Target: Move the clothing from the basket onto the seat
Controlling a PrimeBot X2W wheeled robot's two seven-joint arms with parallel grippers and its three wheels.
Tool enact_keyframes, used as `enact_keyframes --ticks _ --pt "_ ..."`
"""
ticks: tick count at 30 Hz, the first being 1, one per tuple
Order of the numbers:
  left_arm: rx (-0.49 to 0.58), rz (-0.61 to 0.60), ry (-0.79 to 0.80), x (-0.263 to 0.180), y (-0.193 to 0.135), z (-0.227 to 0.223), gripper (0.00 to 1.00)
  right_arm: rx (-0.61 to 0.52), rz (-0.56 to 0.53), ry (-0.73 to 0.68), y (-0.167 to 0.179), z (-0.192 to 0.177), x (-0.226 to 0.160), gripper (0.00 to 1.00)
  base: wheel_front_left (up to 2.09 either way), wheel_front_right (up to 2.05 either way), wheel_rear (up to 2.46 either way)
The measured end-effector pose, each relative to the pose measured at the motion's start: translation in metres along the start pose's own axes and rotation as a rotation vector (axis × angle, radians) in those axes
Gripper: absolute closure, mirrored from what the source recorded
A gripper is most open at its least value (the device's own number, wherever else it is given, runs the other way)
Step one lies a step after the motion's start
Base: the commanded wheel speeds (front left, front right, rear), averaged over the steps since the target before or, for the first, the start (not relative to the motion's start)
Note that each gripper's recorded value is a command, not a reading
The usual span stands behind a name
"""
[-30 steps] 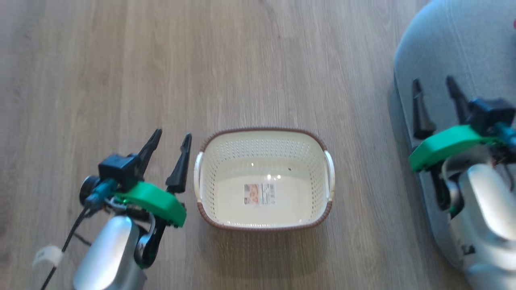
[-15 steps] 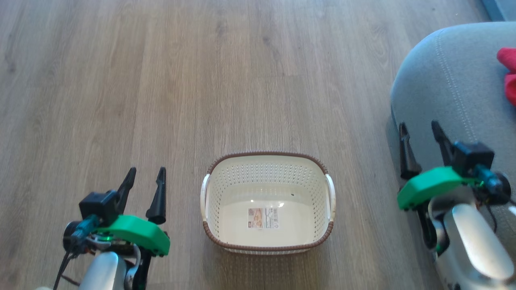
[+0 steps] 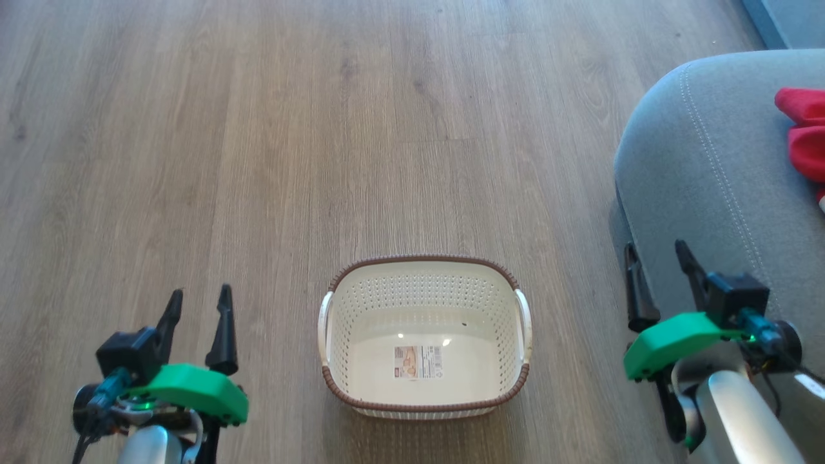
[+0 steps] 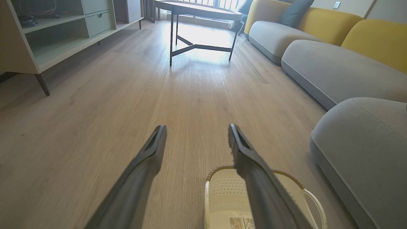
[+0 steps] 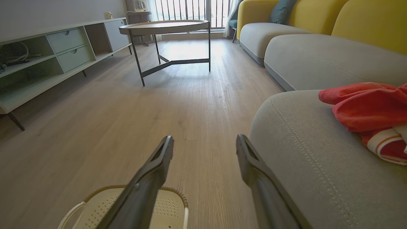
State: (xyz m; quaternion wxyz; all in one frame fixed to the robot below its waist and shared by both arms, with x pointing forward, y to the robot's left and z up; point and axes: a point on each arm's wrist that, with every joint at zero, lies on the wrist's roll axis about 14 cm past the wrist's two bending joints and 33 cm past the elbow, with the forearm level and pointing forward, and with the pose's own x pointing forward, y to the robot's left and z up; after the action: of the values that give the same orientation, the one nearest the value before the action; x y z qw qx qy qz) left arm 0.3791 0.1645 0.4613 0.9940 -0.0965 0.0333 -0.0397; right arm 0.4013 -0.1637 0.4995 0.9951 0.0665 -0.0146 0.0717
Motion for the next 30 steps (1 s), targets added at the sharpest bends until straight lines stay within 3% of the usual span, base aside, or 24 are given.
enact_keyframes --ticks 26,27,30 --pt "0.005 0.043 -0.016 -0.004 0.012 0.004 0.00 0.018 -0.004 0.016 0.005 -0.008 -0.004 0.00 0.00 0.00 0.00" --pt "0.005 0.043 -0.010 -0.004 0.013 0.002 1.00 0.019 -0.004 0.022 0.005 -0.010 -0.004 1.00 0.00 0.00 0.00" --pt "-0.002 0.057 0.055 -0.013 0.016 -0.019 1.00 0.026 -0.015 0.089 0.003 -0.031 -0.014 1.00 0.00 0.00 0.00"
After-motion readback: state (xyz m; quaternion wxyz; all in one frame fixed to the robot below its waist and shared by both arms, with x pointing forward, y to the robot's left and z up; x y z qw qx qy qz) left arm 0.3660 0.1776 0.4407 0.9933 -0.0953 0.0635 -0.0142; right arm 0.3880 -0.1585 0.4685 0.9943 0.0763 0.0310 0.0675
